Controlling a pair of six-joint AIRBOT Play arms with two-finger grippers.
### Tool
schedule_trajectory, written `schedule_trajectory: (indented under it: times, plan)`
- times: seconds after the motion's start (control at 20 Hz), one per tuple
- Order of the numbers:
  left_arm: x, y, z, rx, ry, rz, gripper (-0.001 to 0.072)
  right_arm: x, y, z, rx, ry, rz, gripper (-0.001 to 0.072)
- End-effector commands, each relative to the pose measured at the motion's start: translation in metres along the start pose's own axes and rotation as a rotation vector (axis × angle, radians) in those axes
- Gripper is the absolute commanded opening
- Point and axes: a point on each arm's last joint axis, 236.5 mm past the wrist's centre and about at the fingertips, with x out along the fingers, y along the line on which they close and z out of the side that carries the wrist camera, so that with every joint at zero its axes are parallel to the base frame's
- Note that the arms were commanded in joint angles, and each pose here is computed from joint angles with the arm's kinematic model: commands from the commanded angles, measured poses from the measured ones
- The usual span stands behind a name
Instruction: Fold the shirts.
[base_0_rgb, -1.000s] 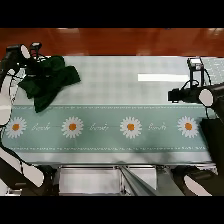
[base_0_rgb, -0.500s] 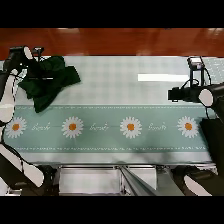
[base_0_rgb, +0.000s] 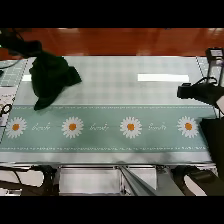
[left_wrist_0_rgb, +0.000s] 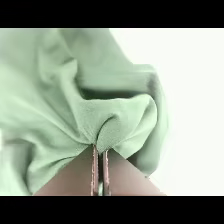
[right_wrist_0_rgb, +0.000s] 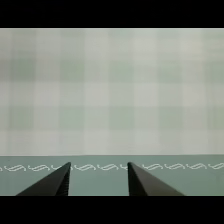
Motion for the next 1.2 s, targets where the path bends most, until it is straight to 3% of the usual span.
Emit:
schedule_trajectory:
  times: [0.0,0.35,0.6,0.9,1.15]
  plan:
    - [-0.121,-0.07,0.048,-0.005,-0.279,-0.19,0.0021,-0.044,-0.011,-0.002,0.022,-0.044,-0.01,0.041]
    - [-0.291,-0.136,0.057,0.13,-0.611,-0.262,0.0021,-0.106,-0.02,-0.013,0.073,-0.119,0.016,0.0407]
    - [-0.336,-0.227,0.013,0.263,-0.615,-0.477,0.002,-0.122,-0.015,-0.019,0.1,-0.135,0.054,0.0405]
    - [-0.255,-0.298,-0.092,0.171,-0.421,-0.698,0.002,-0.126,-0.001,-0.023,0.139,-0.12,0.12,0.0405]
    - [-0.138,-0.286,-0.203,0.032,-0.134,-0.638,0.002,-0.118,0.01,-0.034,0.152,-0.079,0.158,0.0405]
